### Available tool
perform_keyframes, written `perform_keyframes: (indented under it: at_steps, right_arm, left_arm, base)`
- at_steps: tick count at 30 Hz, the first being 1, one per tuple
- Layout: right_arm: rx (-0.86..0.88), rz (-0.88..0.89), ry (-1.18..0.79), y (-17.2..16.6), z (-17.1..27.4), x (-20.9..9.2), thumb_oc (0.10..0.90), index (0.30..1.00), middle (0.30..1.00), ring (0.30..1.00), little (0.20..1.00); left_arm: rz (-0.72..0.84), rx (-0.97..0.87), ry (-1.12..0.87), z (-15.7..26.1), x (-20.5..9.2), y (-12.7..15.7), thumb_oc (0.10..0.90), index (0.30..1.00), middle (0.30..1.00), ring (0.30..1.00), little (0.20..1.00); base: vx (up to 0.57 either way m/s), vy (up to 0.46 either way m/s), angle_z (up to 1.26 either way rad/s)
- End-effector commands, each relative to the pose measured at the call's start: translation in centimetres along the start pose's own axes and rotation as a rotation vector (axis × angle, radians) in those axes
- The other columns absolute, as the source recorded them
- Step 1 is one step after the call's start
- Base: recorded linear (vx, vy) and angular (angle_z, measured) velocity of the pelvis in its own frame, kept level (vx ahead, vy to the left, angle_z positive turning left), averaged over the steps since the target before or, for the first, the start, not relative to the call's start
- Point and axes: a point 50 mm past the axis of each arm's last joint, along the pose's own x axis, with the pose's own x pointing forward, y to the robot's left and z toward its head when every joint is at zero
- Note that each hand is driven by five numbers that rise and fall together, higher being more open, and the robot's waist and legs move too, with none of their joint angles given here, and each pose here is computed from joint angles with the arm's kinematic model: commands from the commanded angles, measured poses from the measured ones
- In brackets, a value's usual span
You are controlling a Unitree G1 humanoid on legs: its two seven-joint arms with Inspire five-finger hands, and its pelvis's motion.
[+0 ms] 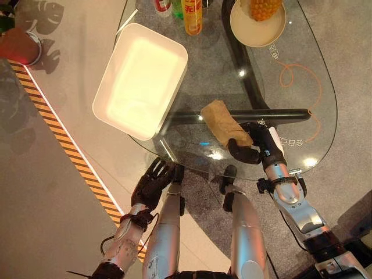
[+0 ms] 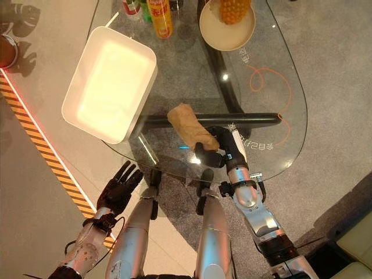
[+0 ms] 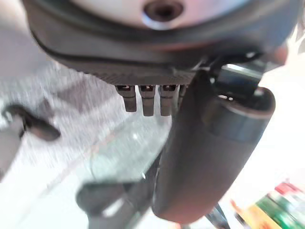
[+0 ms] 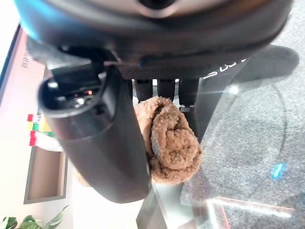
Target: Wipe the table with a cloth and put it in the basket.
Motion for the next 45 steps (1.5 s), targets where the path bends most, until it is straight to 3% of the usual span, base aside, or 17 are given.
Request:
perform_keyframes:
  at_steps: [1, 8, 18, 31, 45]
  right_arm:
    - [0.085, 0.021, -0.491, -1.4, 9.0, -0.7, 0.1, 0.3, 0.3, 0.3, 0.2]
    - [0.115, 0.171, -0.574, -0.7, 10.4, -1.8, 0.1, 0.3, 0.3, 0.3, 0.2]
    - [0.183, 0.454, -0.694, 1.9, 12.8, -2.6, 0.1, 0.3, 0.3, 0.3, 0.2]
    - [0.11, 0.558, -0.6, 3.9, 11.4, -2.7, 0.1, 0.3, 0.3, 0.3, 0.2]
    - [-0.072, 0.433, -0.396, 4.3, 8.0, -1.7, 0.1, 0.3, 0.3, 0.3, 0.2]
  left_arm:
    - [-0.165, -0.081, -0.076, 1.9, -1.4, -1.5, 0.8, 0.9, 0.9, 0.9, 0.9]
    - [-0.352, -0.262, -0.069, 2.6, -1.2, -4.0, 0.8, 0.9, 0.9, 0.9, 0.9]
    - [-0.402, -0.241, -0.042, 3.2, -0.1, -6.0, 0.8, 0.9, 0.9, 0.9, 0.9]
    - [-0.428, -0.179, -0.033, 3.9, 0.2, -7.2, 0.8, 0.9, 0.9, 0.9, 0.9]
    - [-0.617, -0.281, -0.077, 4.4, -0.2, -9.3, 0.8, 0.9, 0.9, 0.9, 0.9]
  base:
    - [0.0, 0.0, 0.0]
    - [0.0, 0.0, 0.0]
    - [0.0, 0.0, 0.0]
    - [0.0, 0.0, 0.0]
    - [0.0, 0.0, 0.0]
